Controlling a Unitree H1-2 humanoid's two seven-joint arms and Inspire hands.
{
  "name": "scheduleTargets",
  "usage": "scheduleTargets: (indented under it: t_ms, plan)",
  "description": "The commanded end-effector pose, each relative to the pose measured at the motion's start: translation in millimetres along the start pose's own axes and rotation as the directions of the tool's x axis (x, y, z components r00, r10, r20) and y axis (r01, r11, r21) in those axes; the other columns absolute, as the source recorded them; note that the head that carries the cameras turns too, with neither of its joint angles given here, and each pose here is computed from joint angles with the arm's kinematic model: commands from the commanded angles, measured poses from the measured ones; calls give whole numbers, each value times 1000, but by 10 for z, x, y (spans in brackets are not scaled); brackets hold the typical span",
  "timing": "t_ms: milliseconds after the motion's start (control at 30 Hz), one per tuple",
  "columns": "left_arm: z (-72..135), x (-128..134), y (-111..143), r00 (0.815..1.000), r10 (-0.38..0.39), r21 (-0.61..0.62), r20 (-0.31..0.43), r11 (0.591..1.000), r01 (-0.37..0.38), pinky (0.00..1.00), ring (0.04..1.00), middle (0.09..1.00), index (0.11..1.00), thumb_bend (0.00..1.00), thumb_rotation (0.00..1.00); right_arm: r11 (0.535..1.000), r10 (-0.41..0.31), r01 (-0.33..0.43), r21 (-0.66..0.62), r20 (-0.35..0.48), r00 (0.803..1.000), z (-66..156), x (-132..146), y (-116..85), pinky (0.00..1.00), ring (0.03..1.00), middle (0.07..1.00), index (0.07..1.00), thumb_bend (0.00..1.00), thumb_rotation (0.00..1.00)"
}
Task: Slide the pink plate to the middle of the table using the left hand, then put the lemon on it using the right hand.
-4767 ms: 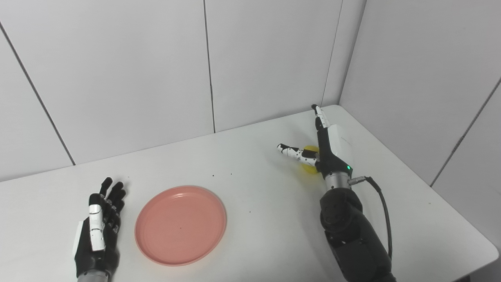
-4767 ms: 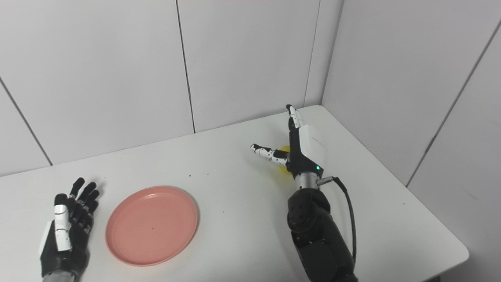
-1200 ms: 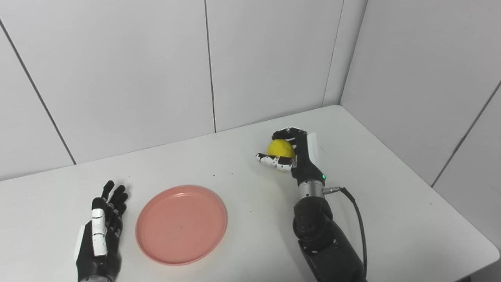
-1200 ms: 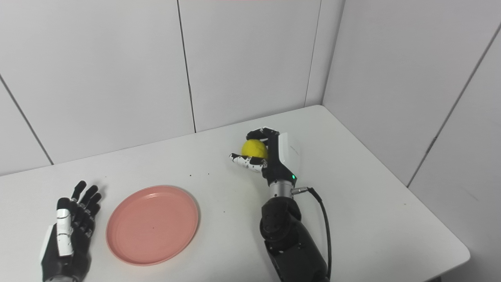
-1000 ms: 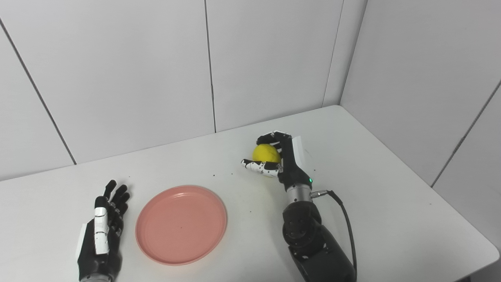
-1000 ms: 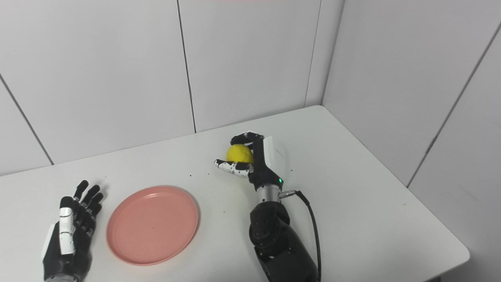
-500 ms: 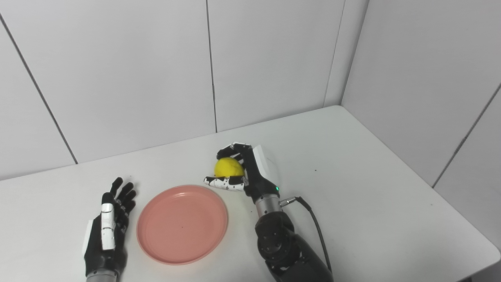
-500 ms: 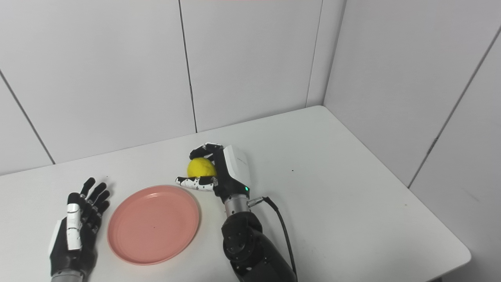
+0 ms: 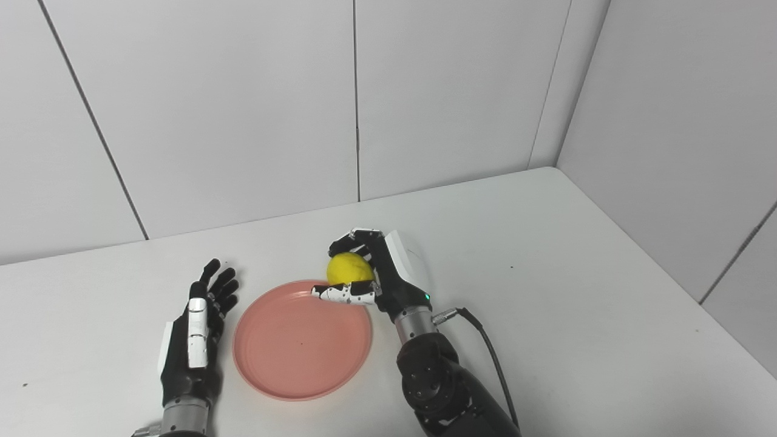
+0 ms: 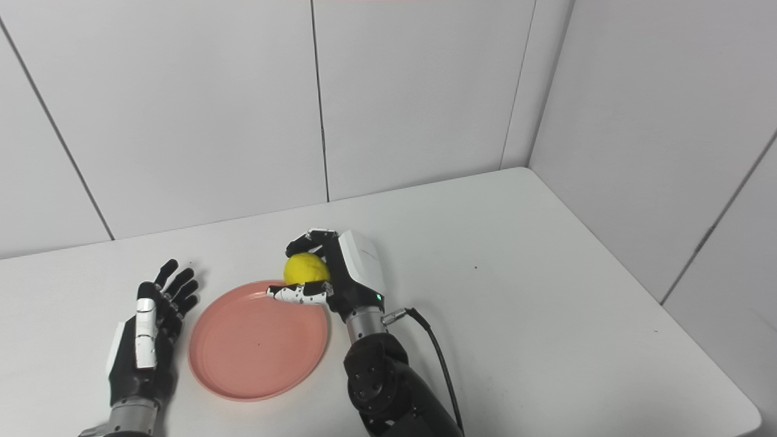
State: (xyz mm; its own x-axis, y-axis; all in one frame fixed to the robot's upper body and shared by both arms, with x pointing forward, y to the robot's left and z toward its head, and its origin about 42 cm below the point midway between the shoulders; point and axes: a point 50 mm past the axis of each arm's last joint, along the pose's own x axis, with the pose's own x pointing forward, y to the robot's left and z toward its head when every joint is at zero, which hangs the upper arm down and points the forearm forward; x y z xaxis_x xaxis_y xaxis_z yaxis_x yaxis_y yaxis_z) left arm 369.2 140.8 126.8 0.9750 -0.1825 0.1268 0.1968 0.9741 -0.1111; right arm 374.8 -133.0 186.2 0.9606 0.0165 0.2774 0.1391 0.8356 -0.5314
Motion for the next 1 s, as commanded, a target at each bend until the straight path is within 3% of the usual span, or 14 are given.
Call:
scheduleTargets:
  t_ms: [0, 967]
  plan:
    - [-103, -74, -60, 1000, 10, -9, -11, 1000, -10, 884, 876, 872, 879, 651, 1000, 999, -30, 25, 35, 131, 991, 299, 120, -47, 325, 427, 511, 370, 492, 0]
    - [-72, -68, -273, 999, 45, -10, -1, 999, -45, 875, 863, 854, 847, 658, 999, 994, 84, -93, 48, 170, 982, 376, 45, 50, 333, 436, 508, 371, 494, 0]
